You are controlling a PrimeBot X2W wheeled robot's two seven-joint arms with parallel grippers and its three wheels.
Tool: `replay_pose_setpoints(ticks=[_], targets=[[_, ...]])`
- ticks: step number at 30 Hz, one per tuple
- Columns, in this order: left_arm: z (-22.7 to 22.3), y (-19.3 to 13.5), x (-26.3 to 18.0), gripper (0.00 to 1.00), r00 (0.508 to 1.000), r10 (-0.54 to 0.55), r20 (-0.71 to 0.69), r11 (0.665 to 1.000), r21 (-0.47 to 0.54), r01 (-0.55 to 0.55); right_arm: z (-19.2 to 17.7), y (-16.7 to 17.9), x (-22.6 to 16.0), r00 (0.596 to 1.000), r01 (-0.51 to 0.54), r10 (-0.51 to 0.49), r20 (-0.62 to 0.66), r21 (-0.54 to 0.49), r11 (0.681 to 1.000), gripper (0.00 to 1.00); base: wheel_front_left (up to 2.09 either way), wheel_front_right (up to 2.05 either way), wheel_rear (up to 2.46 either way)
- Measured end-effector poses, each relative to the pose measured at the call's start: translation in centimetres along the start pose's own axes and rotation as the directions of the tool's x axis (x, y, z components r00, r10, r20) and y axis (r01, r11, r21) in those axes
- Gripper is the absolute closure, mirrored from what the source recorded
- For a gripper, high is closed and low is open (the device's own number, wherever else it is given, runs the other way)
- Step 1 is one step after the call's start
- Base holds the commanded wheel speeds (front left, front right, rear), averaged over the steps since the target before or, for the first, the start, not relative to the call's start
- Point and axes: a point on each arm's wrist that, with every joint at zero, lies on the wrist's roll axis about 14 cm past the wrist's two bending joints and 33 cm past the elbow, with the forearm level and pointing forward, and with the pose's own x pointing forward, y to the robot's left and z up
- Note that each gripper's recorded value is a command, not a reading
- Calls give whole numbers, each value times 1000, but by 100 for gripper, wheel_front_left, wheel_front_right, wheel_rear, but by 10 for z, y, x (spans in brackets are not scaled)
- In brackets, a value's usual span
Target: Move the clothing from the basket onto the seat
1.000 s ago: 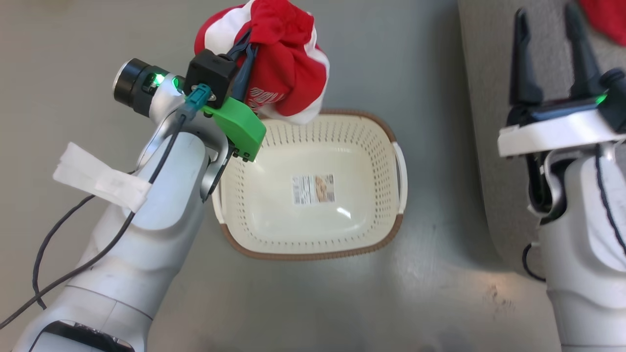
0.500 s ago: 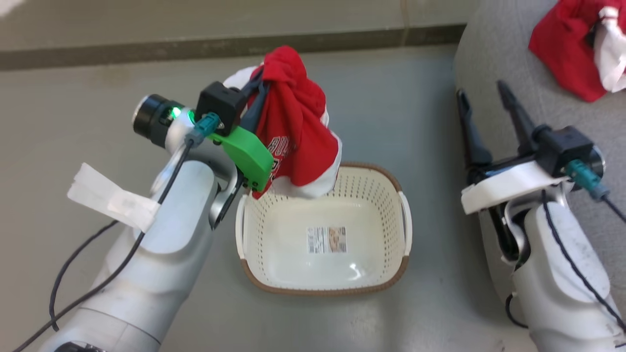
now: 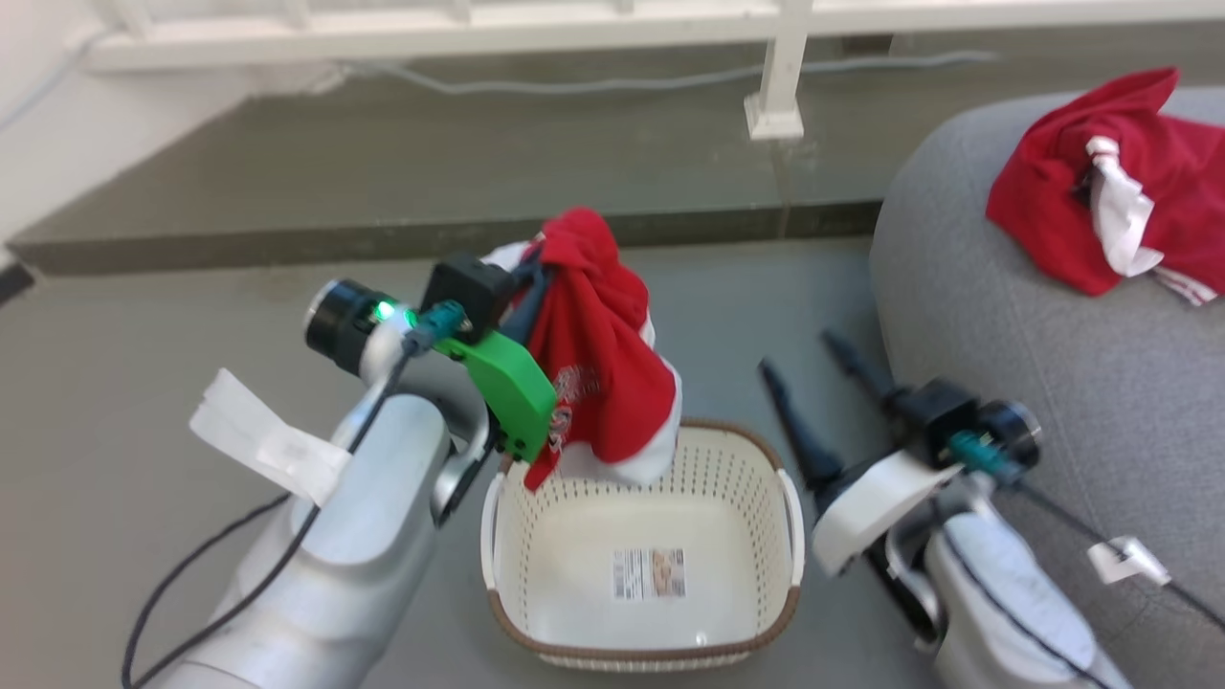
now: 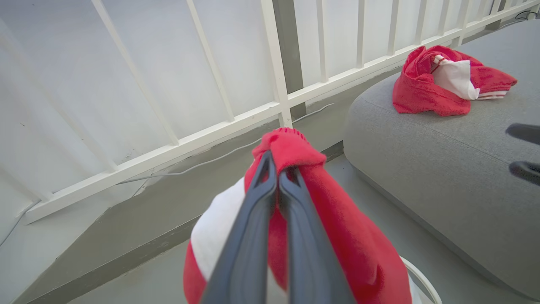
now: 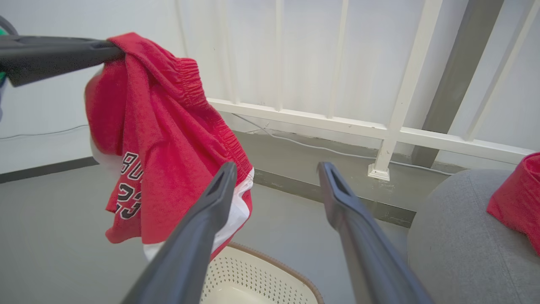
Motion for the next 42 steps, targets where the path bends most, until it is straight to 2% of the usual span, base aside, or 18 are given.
replay_pose_setpoints(ticks=[7,13,21,29,30,31,33,34,35,42], targets=[[26,-34,-17,100,997,-67,37,998,24,66,-2,57,-22,989,-146,145,-19,-8,989,0,0,0,0],[60,-63,-26,100,984,-138,113,990,48,133,9,87,-31,974,-225,225,10,-11,974,0,0,0,0],[80,-89,-33,100,968,-204,145,978,74,195,11,98,-34,967,-253,253,13,-11,967,0,0,0,0],[82,-100,-38,100,966,-222,137,975,64,215,22,101,-26,961,-275,276,33,-36,961,0,0,0,0],[82,-100,-38,100,966,-222,135,975,55,216,23,101,-25,960,-277,279,35,-39,960,15,0,0,0],[81,-101,-39,100,966,-224,132,975,42,220,23,101,-24,959,-279,281,35,-43,959,52,0,0,0],[79,-102,-39,100,968,-217,126,976,30,215,24,102,-23,958,-284,286,34,-49,958,79,0,0,0],[78,-102,-40,100,968,-218,125,976,27,217,23,103,-22,957,-286,287,32,-50,957,98,0,0,0],[78,-103,-40,100,968,-220,122,975,22,219,22,103,-22,957,-286,288,29,-50,957,100,0,0,0],[76,-95,-39,100,977,-175,124,984,-20,179,18,94,-20,967,-253,253,16,-30,967,100,0,0,0]])
